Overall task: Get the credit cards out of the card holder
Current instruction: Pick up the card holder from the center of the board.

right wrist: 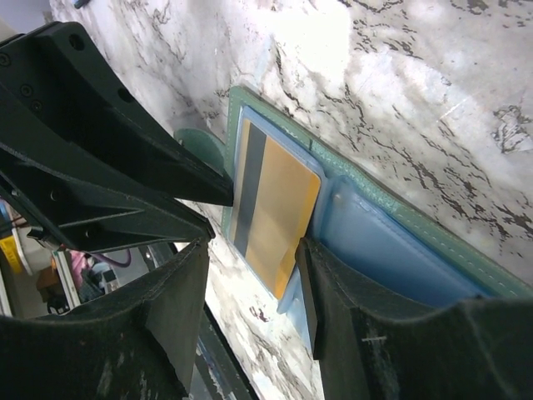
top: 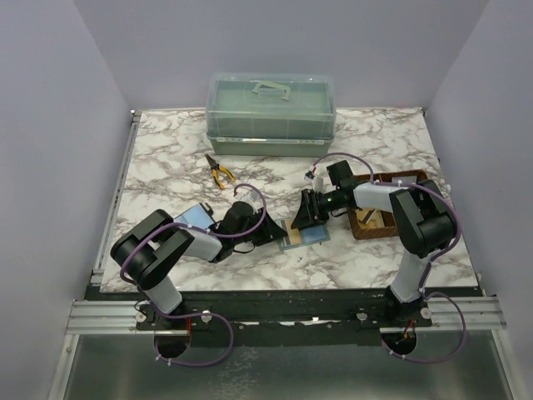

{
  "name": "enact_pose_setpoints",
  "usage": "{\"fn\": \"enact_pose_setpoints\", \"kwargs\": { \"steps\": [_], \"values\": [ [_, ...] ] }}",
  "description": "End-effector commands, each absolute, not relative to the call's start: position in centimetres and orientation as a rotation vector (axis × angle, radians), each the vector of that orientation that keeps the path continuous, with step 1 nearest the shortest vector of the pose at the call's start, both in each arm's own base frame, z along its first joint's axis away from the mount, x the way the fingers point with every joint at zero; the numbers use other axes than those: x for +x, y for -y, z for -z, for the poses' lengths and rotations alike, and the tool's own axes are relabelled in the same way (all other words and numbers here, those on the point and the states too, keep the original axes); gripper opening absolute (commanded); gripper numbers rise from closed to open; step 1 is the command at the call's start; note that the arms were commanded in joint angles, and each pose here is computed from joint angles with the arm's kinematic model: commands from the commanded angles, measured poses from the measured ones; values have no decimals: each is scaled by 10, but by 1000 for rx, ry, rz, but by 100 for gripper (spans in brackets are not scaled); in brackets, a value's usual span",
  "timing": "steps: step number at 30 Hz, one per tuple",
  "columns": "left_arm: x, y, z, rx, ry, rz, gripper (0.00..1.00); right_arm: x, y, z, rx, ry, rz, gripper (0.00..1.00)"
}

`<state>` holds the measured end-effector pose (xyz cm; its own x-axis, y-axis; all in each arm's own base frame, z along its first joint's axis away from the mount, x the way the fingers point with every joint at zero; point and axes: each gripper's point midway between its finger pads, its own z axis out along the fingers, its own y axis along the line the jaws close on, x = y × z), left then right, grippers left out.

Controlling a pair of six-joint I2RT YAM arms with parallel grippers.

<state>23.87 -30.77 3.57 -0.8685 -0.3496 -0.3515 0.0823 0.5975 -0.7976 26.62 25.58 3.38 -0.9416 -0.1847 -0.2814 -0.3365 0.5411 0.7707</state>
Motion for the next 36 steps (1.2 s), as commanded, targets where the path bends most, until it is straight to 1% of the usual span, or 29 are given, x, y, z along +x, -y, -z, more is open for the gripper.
{"fn": "enact_pose_setpoints", "kwargs": {
  "steps": [1, 4, 5, 7, 9, 12, 17, 20, 23, 24, 26, 28, 30, 32, 36],
  "values": [
    [241, 300, -20, -253, -2393, 1145, 37, 283, -237, -8, -411, -2669, -1102, 52],
    [242, 302, -25, -260, -2373, 1184, 38, 284, -234, -5, -400, -2678, -1077, 37],
    [242, 303, -27, -266, -2363, 1202, 38, 284, -234, -4, -399, -2682, -1068, 34],
    [243, 304, -32, -277, -2339, 1244, 40, 286, -231, -3, -401, -2685, -1038, 34],
    [243, 305, -36, -286, -2321, 1282, 43, 288, -231, -5, -406, -2678, -1030, 36],
    [243, 310, -39, -286, -2300, 1336, 44, 284, -236, -8, -408, -2670, -1087, 38],
    [243, 318, -44, -284, -2271, 1419, 41, 271, -248, -14, -379, -2680, -1266, 38],
    [242, 319, -43, -286, -2268, 1436, 38, 269, -251, -17, -359, -2679, -1312, 38],
    [242, 319, -44, -282, -2266, 1437, 36, 268, -253, -20, -355, -2667, -1342, 36],
    [242, 318, -43, -285, -2267, 1434, 35, 268, -253, -22, -354, -2663, -1343, 34],
    [242, 318, -42, -289, -2269, 1433, 35, 268, -254, -24, -359, -2656, -1343, 21],
    [242, 315, -39, -298, -2275, 1425, 35, 270, -253, -24, -359, -2650, -1340, 11],
    [242, 312, -39, -308, -2275, 1421, 36, 271, -251, -25, -358, -2644, -1343, 5],
    [244, 305, -42, -324, -2261, 1417, 38, 272, -250, -27, -358, -2632, -1360, 0],
    [246, 290, -57, -338, -2206, 1421, 43, 271, -250, -44, -394, -2553, -1480, 0]
  ]
}}
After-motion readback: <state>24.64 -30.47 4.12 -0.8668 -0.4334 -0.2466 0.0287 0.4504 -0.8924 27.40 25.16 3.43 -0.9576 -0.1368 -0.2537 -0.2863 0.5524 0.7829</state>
